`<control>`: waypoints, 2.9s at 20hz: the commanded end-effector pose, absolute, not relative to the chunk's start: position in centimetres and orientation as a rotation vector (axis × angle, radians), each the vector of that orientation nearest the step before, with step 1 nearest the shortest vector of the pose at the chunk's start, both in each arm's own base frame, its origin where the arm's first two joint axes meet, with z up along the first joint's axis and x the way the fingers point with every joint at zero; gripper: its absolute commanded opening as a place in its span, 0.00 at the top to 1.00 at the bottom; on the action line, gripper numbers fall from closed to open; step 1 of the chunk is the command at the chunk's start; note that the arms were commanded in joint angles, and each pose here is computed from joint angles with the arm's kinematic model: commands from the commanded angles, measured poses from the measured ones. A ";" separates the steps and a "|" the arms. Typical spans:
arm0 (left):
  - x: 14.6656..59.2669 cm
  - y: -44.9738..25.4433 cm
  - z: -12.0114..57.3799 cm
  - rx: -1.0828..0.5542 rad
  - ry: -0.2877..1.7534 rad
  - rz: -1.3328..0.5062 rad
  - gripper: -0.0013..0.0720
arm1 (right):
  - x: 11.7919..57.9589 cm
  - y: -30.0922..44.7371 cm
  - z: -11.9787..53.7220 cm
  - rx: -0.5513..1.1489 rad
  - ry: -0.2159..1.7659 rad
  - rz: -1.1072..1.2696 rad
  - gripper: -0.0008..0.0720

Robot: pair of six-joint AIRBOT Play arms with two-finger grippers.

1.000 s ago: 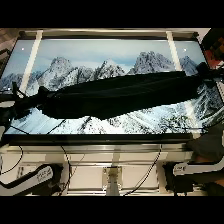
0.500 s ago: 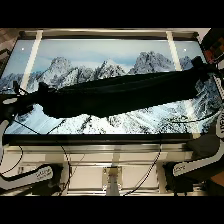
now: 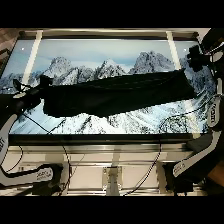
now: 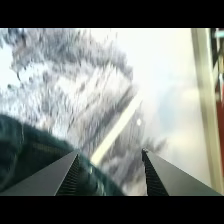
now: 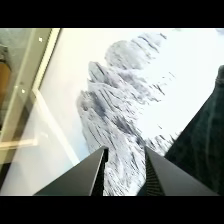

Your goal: Fold the clothes and pants, and hang the long-sleeved shirts on hangers.

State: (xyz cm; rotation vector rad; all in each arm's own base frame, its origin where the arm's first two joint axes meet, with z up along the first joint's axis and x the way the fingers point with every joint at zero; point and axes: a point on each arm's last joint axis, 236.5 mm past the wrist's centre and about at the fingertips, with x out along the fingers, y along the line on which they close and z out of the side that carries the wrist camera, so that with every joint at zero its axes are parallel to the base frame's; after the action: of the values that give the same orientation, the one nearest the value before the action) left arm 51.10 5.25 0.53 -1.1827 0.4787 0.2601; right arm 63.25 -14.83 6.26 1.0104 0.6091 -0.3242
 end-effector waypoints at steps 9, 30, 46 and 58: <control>51.4 5.9 3.5 -1.094 0.476 0.114 0.95 | 58.3 -10.1 2.4 0.789 1.004 -0.153 0.97; 46.9 -2.2 14.8 -0.743 0.425 -0.286 0.95 | 55.8 -5.1 -6.8 0.858 1.242 -0.391 0.34; 46.9 -2.2 14.8 -0.743 0.425 -0.285 0.95 | 56.4 -5.0 -9.1 0.861 1.238 -0.421 0.93; 46.9 -2.2 14.8 -0.743 0.425 -0.285 0.95 | 66.5 -5.7 -0.3 0.997 0.744 -0.283 0.86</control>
State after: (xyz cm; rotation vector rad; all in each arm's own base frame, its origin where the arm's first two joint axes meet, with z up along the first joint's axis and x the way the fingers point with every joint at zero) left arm 46.91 -2.17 14.77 -0.7434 0.4263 -0.2849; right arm 63.37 -5.17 -3.12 0.9561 0.9231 -0.3205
